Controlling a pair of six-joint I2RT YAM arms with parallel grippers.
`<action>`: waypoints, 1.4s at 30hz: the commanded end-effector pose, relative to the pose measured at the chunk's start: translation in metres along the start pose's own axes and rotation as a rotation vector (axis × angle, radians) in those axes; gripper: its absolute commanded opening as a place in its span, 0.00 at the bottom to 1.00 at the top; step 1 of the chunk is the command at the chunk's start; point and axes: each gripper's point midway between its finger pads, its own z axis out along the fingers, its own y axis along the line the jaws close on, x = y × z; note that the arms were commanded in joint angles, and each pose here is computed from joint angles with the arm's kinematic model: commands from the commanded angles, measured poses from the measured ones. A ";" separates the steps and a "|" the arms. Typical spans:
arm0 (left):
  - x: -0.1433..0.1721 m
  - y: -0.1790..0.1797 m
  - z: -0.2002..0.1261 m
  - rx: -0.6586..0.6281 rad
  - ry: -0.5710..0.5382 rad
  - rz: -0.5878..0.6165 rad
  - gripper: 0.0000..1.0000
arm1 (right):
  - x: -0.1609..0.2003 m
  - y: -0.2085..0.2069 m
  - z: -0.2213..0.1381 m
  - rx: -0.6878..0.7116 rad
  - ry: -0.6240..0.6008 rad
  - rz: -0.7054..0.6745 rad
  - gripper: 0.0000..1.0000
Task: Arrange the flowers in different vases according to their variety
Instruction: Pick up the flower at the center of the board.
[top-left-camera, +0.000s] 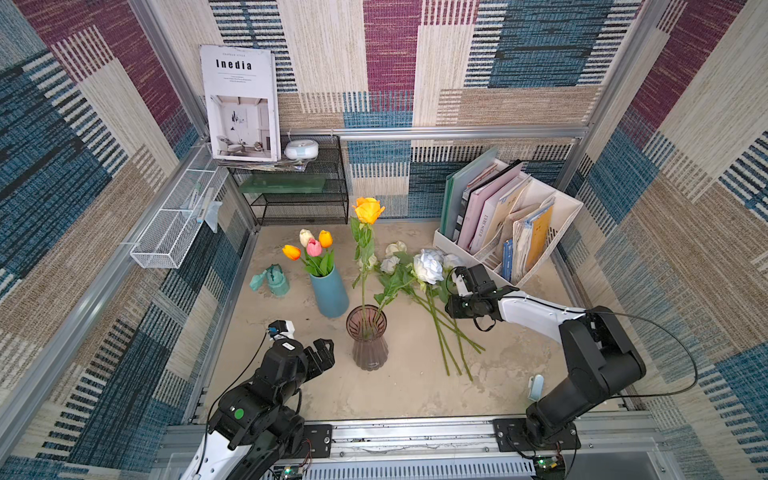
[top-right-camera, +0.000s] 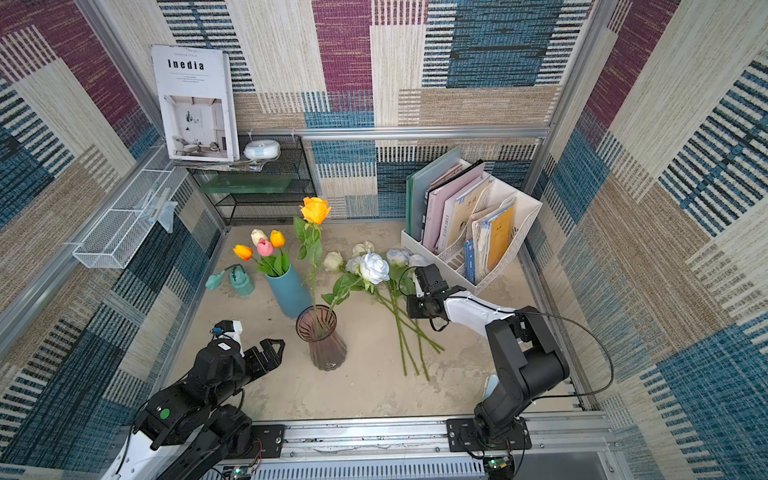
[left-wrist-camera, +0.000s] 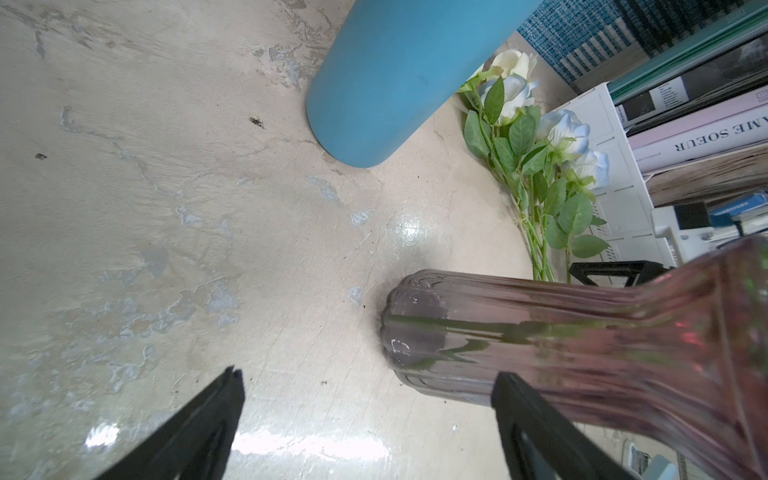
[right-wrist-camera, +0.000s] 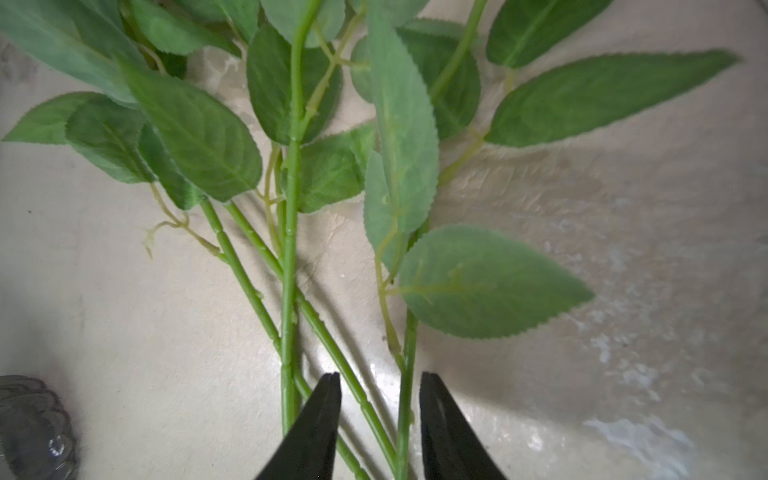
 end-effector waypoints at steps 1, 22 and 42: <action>-0.004 -0.004 -0.001 0.021 -0.018 0.002 0.98 | -0.001 -0.004 0.006 0.026 0.004 -0.016 0.36; -0.006 -0.013 -0.002 0.052 -0.013 -0.002 0.98 | -0.052 0.013 -0.053 0.002 -0.221 -0.071 0.00; 0.002 -0.015 0.000 0.087 0.013 -0.020 0.97 | -0.136 0.138 -0.414 -0.470 -1.128 -0.278 0.00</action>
